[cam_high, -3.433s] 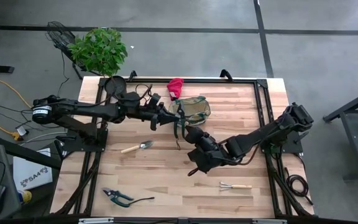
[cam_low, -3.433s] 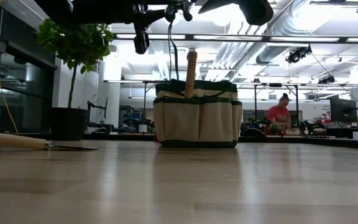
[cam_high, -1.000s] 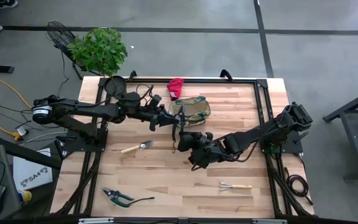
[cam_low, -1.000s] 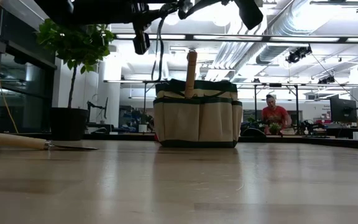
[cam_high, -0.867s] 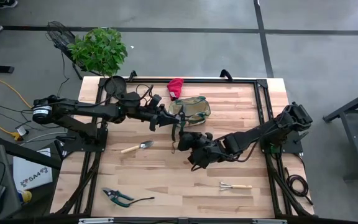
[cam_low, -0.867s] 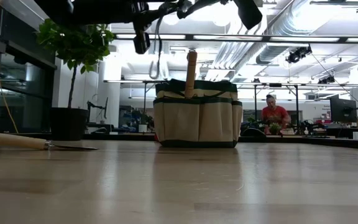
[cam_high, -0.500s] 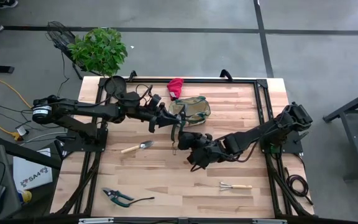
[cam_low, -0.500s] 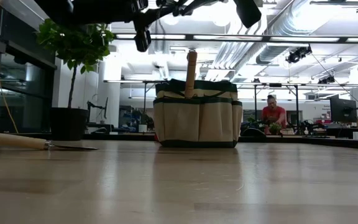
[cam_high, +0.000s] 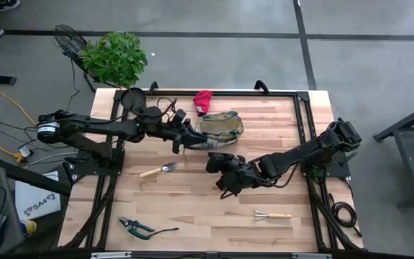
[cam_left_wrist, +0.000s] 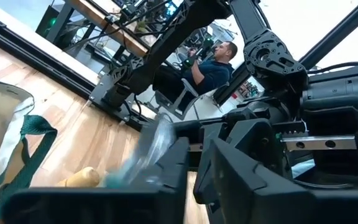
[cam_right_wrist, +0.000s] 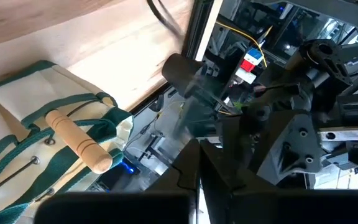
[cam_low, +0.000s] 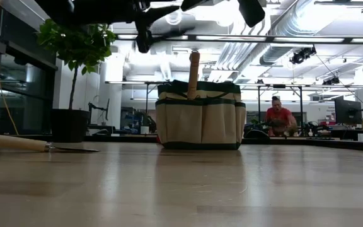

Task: Pick & Place Garden tools in Gardening bag
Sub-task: Put the top black shear scissor into the gardening bag

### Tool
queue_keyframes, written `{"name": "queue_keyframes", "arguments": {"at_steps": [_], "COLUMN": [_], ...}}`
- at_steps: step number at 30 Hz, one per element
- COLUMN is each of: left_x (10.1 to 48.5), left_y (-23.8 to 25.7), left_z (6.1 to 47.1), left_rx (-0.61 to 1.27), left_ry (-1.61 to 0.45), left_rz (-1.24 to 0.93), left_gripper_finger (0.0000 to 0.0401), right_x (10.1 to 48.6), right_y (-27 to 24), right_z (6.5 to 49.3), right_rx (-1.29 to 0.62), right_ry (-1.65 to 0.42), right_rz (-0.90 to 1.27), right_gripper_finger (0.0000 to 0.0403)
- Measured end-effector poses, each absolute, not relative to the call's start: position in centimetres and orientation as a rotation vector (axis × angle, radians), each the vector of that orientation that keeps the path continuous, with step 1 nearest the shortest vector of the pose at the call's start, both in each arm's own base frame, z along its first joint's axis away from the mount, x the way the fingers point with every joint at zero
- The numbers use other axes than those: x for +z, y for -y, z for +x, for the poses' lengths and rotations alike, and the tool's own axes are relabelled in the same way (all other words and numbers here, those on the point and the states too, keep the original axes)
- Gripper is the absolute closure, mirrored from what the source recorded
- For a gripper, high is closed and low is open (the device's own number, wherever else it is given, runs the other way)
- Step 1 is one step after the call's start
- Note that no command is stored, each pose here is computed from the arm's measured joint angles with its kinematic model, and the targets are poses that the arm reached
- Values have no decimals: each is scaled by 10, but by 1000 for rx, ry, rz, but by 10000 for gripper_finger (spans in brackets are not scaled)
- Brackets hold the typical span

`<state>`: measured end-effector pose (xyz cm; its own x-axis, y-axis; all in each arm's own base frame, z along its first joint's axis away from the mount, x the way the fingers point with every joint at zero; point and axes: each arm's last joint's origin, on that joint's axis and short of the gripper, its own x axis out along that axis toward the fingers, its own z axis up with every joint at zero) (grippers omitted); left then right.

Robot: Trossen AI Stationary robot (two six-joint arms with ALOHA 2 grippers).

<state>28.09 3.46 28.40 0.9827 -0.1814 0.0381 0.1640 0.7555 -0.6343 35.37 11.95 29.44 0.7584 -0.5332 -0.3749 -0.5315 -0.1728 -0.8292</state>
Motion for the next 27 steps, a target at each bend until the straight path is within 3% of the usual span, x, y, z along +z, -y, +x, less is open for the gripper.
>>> {"name": "queue_keyframes", "arguments": {"at_steps": [3, 11, 21, 27], "left_x": [284, 282, 266, 243], "left_y": [-35, -33, -31, -23], "left_z": [281, 281, 267, 261], "left_rx": [-182, -224, -177, -147], "left_ry": [-25, -50, -281, -492], "left_rz": [-689, -630, -402, -196], "left_gripper_finger": [392, 400, 401, 401], "right_x": [294, 294, 291, 281], "right_y": [-120, -120, -115, -110], "right_z": [354, 354, 352, 347], "right_rx": [-14, -86, -398, -404], "right_ry": [-821, -792, -631, -682], "right_rz": [-1789, -1610, -631, -333], "right_gripper_finger": [402, 401, 400, 399]}}
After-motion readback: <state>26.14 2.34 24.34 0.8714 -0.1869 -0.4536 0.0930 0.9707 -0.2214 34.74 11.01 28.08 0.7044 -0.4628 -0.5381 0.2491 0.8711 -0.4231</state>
